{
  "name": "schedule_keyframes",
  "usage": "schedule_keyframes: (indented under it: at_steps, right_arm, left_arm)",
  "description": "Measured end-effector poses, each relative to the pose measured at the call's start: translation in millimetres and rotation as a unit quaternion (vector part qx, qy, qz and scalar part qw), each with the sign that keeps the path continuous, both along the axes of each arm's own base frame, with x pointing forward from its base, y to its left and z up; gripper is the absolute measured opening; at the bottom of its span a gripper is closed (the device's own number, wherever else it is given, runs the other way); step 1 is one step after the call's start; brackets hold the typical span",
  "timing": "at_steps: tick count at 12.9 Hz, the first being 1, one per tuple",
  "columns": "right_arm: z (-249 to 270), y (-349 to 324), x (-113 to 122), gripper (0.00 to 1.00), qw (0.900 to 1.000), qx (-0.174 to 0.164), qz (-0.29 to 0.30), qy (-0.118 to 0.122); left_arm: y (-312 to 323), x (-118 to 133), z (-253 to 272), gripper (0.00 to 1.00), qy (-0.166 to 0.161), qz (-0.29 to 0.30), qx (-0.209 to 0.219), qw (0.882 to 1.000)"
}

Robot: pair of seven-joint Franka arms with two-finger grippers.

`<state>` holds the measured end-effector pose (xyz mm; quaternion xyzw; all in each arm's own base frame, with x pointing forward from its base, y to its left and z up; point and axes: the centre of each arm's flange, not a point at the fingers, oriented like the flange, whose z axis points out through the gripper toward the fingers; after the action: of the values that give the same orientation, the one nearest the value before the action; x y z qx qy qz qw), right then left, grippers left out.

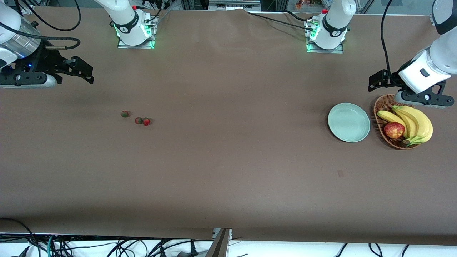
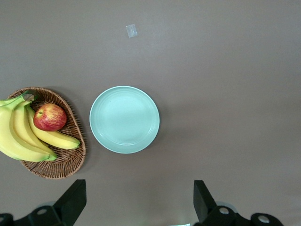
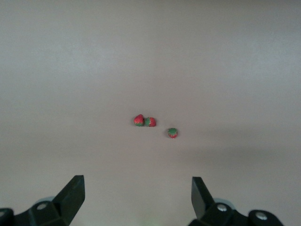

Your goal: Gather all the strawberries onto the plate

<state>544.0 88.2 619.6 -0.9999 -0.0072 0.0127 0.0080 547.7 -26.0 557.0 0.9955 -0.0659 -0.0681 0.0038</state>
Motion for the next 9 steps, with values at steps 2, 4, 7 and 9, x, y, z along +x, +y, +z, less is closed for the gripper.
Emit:
schedule_keyframes:
  at_steps: [2, 4, 7, 9]
  right_arm:
    - [0, 0, 0, 1.00, 1.000, 0.000, 0.000, -0.001]
    - [1, 0, 0, 1.00, 1.000, 0.000, 0.000, -0.002]
    - [-4, -6, 4, 1.00, 1.000, 0.000, -0.006, 0.002]
    - [-19, -2, 11, 1.00, 1.000, -0.003, -0.001, 0.016]
  left_arm:
    - [2, 0, 0, 1.00, 0.000, 0.002, 0.000, 1.000]
    - [3, 0, 1, 1.00, -0.001, 0.003, 0.000, 1.000]
    - [3, 1, 4, 1.00, -0.007, 0.004, -0.001, 1.000]
    - [3, 2, 4, 1.00, -0.007, 0.004, -0.001, 1.000]
